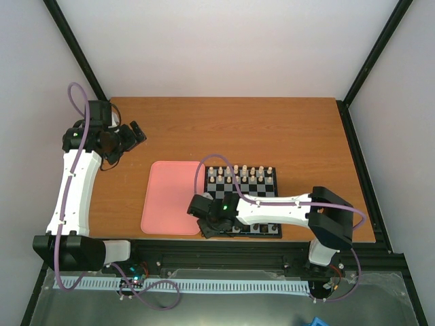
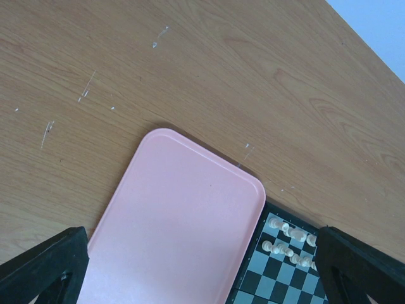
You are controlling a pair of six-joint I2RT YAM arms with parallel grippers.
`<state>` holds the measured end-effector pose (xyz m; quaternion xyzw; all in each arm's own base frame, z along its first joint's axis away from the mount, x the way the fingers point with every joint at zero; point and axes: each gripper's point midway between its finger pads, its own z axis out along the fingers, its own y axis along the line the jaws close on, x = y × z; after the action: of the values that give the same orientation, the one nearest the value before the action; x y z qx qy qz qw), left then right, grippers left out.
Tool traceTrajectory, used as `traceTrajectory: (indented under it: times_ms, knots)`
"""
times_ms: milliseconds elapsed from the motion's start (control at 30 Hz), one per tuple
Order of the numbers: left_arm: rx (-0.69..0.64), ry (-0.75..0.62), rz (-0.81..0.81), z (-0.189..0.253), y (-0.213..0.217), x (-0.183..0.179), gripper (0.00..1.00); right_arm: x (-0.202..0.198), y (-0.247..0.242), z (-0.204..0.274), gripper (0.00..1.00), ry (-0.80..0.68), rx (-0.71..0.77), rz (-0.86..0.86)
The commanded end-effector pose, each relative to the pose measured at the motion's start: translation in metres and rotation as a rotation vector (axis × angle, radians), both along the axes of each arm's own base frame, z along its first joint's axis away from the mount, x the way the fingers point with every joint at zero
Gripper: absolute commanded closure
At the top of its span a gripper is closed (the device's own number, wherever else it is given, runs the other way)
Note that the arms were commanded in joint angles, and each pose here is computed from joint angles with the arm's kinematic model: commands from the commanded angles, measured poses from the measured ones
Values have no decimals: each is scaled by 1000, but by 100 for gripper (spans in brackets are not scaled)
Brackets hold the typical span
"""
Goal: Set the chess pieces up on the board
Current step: Place the chess piece on the chessboard.
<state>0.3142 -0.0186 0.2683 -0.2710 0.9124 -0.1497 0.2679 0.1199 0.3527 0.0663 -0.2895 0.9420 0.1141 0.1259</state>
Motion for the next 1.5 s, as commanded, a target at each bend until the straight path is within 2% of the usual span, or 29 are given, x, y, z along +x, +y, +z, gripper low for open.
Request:
traceTrajectory:
  times_ms: [0, 1033, 1200, 1467]
  knots:
    - [21, -32, -12, 7, 1, 2, 0, 6, 1, -7, 97, -7, 6, -20]
    - [25, -23, -13, 4, 1, 1, 0, 10, 2, -23, 96, 17, -27, -17]
    - [26, -22, -14, 4, 1, 0, 0, 10, 0, -16, 86, 8, -13, -18]
    - [21, -24, -17, 5, 0, 1, 0, 8, 7, 7, 75, 8, 21, 2]
